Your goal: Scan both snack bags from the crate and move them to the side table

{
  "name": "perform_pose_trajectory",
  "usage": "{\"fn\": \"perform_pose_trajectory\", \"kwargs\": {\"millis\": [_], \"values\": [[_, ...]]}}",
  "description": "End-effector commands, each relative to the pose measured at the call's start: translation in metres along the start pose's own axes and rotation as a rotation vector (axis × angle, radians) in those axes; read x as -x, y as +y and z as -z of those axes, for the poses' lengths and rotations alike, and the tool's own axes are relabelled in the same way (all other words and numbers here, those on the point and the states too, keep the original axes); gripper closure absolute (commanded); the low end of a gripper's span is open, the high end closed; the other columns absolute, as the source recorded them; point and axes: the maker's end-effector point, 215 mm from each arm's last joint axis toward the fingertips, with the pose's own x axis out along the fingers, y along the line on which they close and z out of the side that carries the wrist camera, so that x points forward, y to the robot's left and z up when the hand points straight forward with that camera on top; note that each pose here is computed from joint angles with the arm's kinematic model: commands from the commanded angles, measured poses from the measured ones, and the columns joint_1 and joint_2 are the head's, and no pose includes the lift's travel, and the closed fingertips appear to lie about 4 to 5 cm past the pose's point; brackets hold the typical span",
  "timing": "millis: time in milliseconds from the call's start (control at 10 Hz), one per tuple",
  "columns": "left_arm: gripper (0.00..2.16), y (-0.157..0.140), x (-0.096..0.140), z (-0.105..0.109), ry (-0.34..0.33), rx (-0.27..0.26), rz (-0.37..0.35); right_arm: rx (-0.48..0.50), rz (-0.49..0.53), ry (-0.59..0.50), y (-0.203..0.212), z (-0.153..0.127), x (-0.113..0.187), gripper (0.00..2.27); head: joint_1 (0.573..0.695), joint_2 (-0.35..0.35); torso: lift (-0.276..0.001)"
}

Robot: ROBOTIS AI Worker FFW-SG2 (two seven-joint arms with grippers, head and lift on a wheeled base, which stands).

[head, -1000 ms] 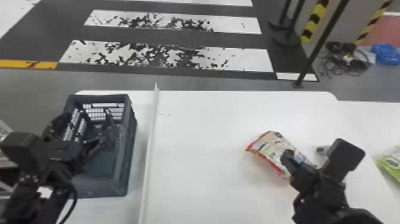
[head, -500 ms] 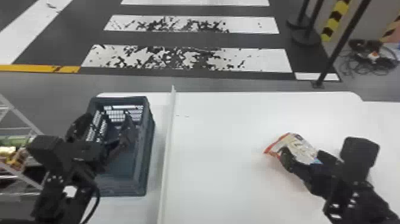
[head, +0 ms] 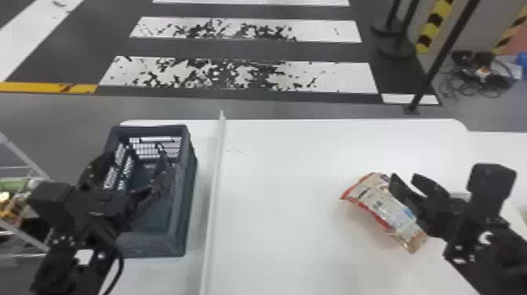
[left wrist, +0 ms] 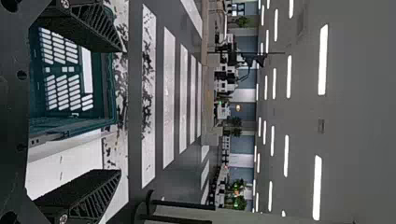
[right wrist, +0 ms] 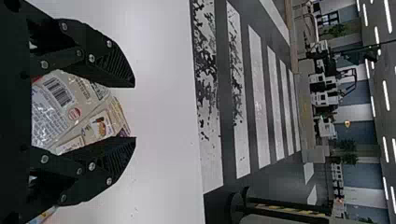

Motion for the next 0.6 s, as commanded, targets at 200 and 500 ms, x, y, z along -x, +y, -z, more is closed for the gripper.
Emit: {"fn": "perform_pose_trajectory", "kwargs": {"millis": [200, 500], "values": [[0.07, 0.0, 0.003, -0.005, -0.012, -0.005, -0.001, 0.012, -0.016, -0.028, -0.022, -0.006, -0.012, 2.24, 0.695, -0.028, -0.029], [0.07, -0.004, 0.003, -0.008, -0.017, -0.004, 0.007, 0.008, -0.05, 0.019, -0.039, 0.016, -0.024, 2.24, 0.695, -0.041, -0.029]]}}
